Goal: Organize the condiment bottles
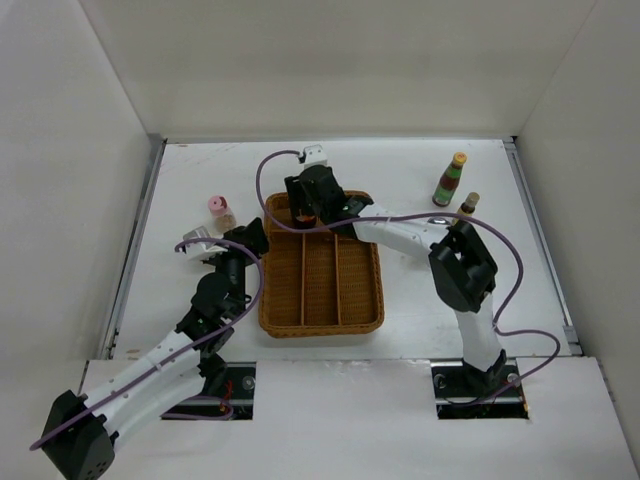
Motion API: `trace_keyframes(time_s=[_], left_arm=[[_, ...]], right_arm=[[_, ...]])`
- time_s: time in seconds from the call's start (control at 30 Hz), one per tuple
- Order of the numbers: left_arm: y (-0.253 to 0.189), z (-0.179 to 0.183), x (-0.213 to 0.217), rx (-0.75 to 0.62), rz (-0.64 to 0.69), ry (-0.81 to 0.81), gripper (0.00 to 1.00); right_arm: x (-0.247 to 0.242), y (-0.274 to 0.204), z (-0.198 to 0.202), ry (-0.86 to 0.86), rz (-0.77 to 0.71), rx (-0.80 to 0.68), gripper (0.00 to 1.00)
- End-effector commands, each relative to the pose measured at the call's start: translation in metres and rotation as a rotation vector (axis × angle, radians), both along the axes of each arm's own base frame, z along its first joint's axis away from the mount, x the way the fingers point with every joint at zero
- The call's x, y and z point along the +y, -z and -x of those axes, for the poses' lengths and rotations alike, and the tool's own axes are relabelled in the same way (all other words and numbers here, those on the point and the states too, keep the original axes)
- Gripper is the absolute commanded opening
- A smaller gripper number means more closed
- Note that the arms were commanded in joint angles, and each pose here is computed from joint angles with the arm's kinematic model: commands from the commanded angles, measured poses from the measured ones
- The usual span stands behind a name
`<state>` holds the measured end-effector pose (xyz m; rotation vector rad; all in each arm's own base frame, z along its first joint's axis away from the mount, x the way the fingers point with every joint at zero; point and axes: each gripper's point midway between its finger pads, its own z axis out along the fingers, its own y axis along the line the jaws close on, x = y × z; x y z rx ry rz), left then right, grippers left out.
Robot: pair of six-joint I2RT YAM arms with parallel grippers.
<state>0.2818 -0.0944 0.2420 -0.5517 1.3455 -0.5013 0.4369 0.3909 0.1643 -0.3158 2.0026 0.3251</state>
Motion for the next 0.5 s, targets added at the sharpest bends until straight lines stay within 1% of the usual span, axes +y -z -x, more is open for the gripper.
trace_keyframes(time_s=[0.0,0.17,0.23,0.27,0.37,0.47], left_arm=[[-0.003,0.000,0.002,-0.018,0.031,-0.006,0.66],[0.000,0.000,0.002,-0.011,0.032,-0.010,0.66],[0.001,-0.002,0.002,-0.004,0.031,-0.013,0.66],[0.002,-0.002,0.001,-0.002,0.029,-0.011,0.66],[0.006,-0.003,0.000,0.006,0.028,-0.009,0.66],[0.009,-0.005,0.001,0.015,0.021,-0.013,0.66]], right_arm=[[0.036,-0.104,-0.014,-0.003,-0.268,-0.205,0.55],[0.052,-0.087,-0.005,-0.023,-0.278,-0.176,0.55],[0.058,-0.083,-0.002,-0.029,-0.276,-0.176,0.57],[0.061,-0.080,-0.001,-0.035,-0.276,-0.174,0.60],[0.064,-0.065,0.000,-0.040,-0.242,-0.167,0.72],[0.064,-0.061,0.002,-0.040,-0.246,-0.156,0.77]])
